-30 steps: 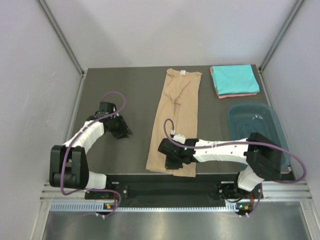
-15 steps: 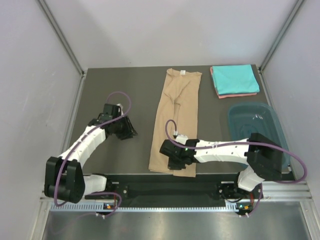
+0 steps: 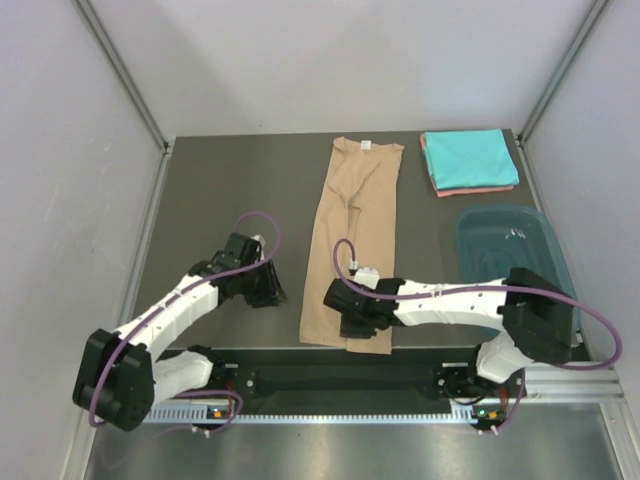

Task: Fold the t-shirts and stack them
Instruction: Fold the tshirt

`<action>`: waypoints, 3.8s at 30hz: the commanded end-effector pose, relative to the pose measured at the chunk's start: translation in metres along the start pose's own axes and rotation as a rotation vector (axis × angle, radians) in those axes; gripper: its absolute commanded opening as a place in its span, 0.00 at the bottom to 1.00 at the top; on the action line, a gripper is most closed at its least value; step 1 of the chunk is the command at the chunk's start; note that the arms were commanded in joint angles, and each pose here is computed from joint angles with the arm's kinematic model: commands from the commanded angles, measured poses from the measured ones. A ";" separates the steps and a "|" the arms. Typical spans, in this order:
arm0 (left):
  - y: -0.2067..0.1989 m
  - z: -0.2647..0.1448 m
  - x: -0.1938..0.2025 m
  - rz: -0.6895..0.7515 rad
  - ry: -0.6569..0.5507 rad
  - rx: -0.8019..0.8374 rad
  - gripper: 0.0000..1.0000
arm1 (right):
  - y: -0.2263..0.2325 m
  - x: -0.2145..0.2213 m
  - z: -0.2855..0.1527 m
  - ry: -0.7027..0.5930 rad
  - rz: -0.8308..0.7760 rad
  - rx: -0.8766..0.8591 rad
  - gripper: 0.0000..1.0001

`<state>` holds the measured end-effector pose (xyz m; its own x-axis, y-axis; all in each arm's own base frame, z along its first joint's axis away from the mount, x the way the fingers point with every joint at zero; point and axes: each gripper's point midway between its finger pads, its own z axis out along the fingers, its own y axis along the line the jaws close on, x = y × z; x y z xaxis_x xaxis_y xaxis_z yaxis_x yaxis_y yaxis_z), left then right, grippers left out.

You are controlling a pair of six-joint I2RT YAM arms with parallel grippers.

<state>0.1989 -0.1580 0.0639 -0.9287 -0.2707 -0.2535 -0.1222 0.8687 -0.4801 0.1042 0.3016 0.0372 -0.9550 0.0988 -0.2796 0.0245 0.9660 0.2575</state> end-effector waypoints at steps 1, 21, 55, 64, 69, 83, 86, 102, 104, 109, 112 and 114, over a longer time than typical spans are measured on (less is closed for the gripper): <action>-0.004 -0.003 0.010 0.002 -0.010 0.027 0.37 | 0.015 -0.035 -0.026 -0.095 -0.029 -0.084 0.25; -0.086 0.005 0.061 0.072 -0.017 0.236 0.26 | 0.018 -0.317 -0.007 -0.386 -0.284 -0.319 0.30; -0.059 0.049 0.112 0.123 0.015 -0.058 0.24 | 0.003 -0.359 0.087 -0.290 -0.371 -0.316 0.12; -0.021 0.052 0.120 0.087 0.035 -0.208 0.24 | -0.015 -0.379 0.072 -0.333 -0.341 -0.316 0.00; -0.018 0.050 0.124 0.080 0.039 -0.217 0.24 | -0.020 -0.387 0.069 -0.338 -0.341 -0.313 0.00; -0.003 0.042 0.125 0.065 0.023 -0.262 0.24 | -0.001 -0.401 0.046 -0.334 -0.296 -0.414 0.00; -0.002 0.042 0.126 0.067 0.023 -0.266 0.23 | 0.000 -0.403 0.048 -0.327 -0.285 -0.416 0.00; -0.117 0.005 0.110 0.347 -0.114 0.077 0.27 | -0.010 -0.393 0.068 -0.266 -0.253 -0.393 0.00; -0.131 0.007 0.116 0.398 -0.110 0.096 0.26 | -0.010 -0.393 0.067 -0.266 -0.251 -0.393 0.00; -0.135 0.032 0.137 0.559 -0.097 -0.023 0.23 | -0.010 -0.391 0.068 -0.263 -0.250 -0.395 0.00; -0.130 0.040 0.138 0.606 -0.112 -0.106 0.23 | -0.010 -0.391 0.068 -0.264 -0.248 -0.399 0.00; -0.126 0.043 0.137 0.611 -0.127 -0.144 0.23 | -0.009 -0.391 0.068 -0.264 -0.249 -0.403 0.00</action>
<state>0.0898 -0.3270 0.0460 -0.8369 0.2319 -0.4958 0.3656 0.9110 -0.1911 0.4793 0.2722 0.0600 -0.8467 -0.0461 -0.5301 -0.3377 0.8164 0.4684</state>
